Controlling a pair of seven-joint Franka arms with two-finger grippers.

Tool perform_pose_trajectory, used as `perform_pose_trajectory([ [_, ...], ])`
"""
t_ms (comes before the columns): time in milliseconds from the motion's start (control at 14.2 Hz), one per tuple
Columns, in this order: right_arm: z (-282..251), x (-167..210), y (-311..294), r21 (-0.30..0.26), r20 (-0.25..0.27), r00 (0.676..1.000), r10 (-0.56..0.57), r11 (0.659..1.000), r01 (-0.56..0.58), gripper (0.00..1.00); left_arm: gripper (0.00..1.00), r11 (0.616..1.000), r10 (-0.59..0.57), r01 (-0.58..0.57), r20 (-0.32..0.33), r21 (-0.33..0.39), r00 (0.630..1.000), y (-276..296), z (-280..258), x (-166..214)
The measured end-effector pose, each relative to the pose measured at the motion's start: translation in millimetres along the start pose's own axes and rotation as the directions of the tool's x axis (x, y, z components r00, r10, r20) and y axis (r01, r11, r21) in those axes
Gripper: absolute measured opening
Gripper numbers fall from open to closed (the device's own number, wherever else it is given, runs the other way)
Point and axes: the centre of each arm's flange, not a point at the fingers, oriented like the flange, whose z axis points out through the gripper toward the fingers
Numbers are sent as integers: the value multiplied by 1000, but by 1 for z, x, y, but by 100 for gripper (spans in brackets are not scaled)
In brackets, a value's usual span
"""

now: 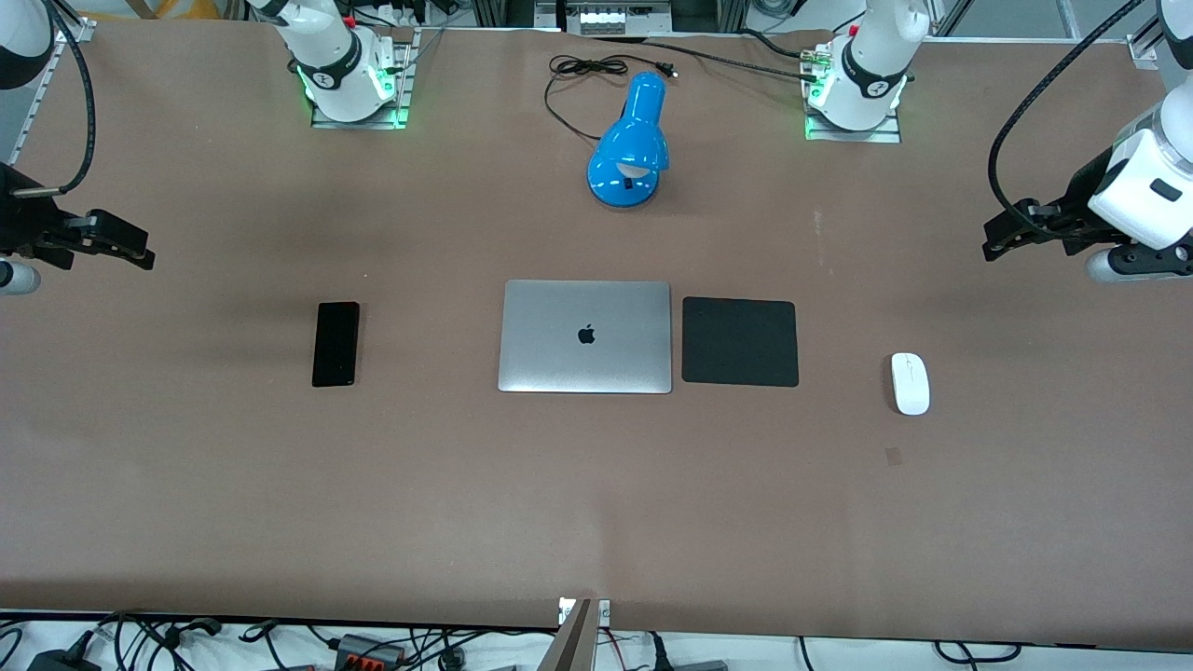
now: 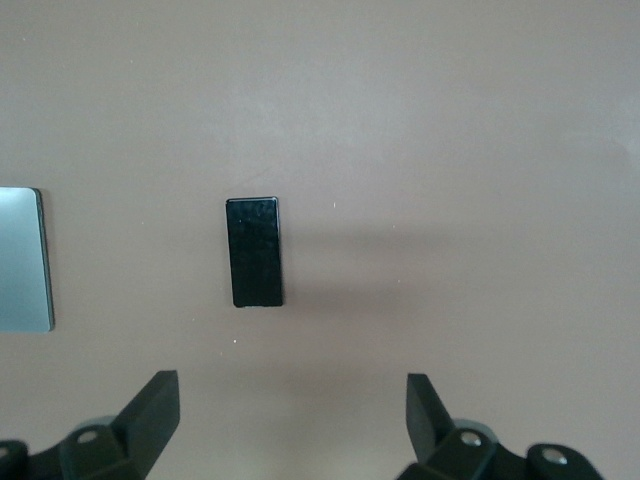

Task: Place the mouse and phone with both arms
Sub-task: 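Move the right gripper down over the black phone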

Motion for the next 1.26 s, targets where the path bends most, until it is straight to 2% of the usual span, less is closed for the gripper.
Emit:
perform_pose_trajectory([
  [562,4,-1,0,2,24,1000,0,1000,0,100,100,1000,-1,1,2,0,1000,0,0,0],
  [703,15,2,0,5,49,999,-2,1000,2,100,100,1000,-1,1,2,0,1000,0,0,0],
  [984,64,18,-1,19,141,990,-9,1000,6,100,100,1000,-1,1,10,1,1000,0,1,-1],
  [1265,165,36,-4,44,301,953,-24,999,11,100,100,1000,3,-3,14,2,1000,2,1,-2],
])
